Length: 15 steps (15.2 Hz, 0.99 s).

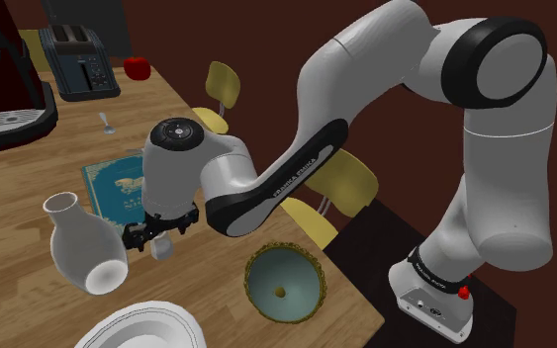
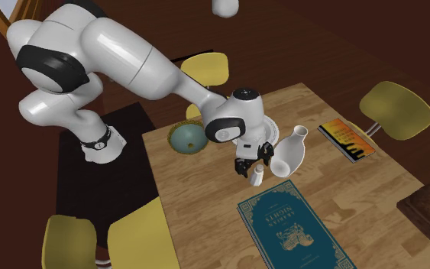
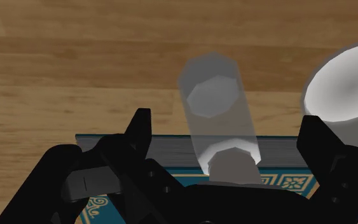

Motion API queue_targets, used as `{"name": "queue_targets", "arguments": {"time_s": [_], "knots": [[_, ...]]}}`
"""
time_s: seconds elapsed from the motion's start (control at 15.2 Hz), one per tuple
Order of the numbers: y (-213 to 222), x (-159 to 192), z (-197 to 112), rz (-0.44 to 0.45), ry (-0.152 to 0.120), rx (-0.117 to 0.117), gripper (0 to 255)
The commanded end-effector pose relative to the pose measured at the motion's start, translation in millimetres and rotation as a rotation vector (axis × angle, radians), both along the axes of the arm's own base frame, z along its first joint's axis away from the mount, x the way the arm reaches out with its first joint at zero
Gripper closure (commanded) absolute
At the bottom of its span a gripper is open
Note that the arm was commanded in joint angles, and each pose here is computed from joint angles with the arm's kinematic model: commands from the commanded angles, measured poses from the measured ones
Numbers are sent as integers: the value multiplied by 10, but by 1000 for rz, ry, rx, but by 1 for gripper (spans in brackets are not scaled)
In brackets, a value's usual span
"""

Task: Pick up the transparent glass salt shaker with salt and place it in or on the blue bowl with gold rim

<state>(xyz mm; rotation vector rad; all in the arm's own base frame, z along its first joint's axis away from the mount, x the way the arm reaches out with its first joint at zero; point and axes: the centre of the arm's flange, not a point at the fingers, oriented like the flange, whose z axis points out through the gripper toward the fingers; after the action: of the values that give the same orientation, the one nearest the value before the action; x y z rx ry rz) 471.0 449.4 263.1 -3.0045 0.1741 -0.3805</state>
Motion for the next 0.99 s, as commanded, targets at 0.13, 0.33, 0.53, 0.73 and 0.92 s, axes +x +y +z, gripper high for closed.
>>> {"name": "queue_targets", "arguments": {"time_s": [0.13, 0.33, 0.53, 0.73, 0.92], "knots": [[0, 0, 0, 0, 0, 0, 255], [0, 0, 0, 0, 0, 0, 255], [0, 0, 1, 0, 0, 0, 255], [0, 0, 105, 0, 0, 0, 255], [0, 0, 264, 0, 0, 0, 255]]}}
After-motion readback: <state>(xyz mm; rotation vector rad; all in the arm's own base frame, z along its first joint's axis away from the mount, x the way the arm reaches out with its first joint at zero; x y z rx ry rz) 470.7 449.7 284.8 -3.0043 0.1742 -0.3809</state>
